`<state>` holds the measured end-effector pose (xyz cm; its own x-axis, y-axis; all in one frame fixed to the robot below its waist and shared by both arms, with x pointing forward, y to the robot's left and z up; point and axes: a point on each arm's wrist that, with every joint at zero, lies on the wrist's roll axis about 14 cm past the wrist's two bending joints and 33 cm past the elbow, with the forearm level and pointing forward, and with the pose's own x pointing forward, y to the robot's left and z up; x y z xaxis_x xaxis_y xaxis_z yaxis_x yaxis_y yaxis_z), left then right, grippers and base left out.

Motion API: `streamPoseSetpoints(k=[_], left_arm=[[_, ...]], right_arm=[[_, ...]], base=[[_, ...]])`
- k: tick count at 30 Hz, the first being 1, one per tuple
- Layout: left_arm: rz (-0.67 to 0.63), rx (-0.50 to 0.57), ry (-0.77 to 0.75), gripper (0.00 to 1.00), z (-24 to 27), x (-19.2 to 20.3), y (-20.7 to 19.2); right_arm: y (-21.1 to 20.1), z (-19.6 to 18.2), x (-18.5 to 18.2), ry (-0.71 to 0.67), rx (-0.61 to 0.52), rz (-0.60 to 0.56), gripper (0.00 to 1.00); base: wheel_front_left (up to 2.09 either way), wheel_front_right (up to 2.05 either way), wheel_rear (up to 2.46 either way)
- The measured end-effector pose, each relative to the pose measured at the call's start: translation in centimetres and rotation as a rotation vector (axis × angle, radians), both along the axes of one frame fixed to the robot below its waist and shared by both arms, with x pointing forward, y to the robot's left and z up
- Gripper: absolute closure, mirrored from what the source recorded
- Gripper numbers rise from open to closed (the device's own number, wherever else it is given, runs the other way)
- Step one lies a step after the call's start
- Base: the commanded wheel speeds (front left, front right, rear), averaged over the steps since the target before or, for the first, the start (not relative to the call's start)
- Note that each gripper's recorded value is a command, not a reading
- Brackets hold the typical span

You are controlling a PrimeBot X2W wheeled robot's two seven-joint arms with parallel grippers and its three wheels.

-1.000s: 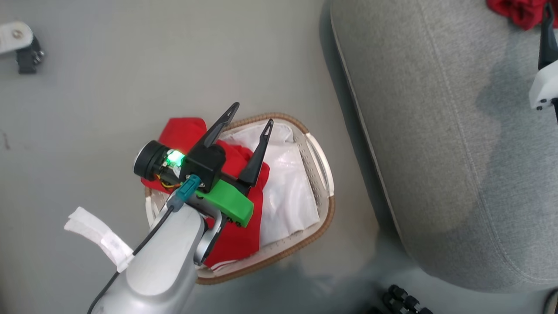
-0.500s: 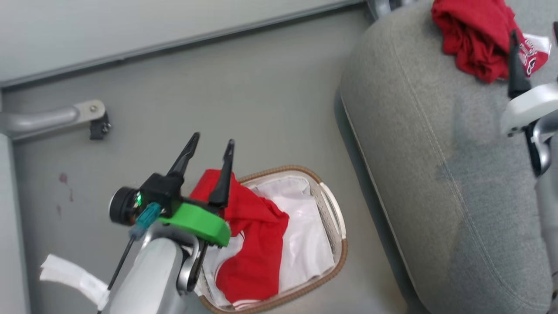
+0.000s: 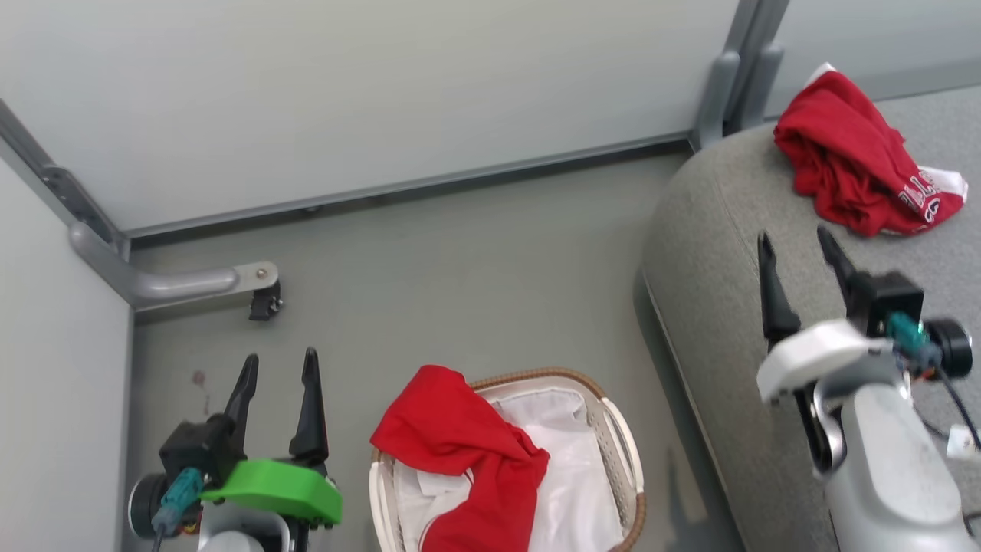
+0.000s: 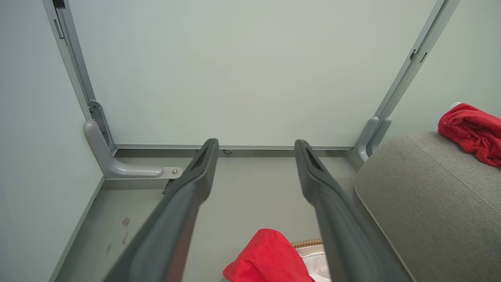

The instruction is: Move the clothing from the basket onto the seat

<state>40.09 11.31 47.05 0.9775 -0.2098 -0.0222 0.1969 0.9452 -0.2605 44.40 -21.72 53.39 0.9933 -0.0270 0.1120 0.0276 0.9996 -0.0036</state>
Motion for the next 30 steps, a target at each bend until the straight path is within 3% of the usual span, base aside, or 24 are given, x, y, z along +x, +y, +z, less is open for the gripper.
streamPoseSetpoints(k=[11,30], left_arm=[[0.099,-0.013,0.025,0.00,-0.7,-4.3,3.2],[0.103,-0.023,0.040,0.00,-1.1,-5.2,3.4]], right_arm=[[4.6,-3.6,-5.1,0.070,0.128,0.113,0.00],[6.3,-3.4,-5.7,0.065,0.123,0.165,0.00]], base=[[0.00,0.00,0.00],[0.00,0.00,0.00]])
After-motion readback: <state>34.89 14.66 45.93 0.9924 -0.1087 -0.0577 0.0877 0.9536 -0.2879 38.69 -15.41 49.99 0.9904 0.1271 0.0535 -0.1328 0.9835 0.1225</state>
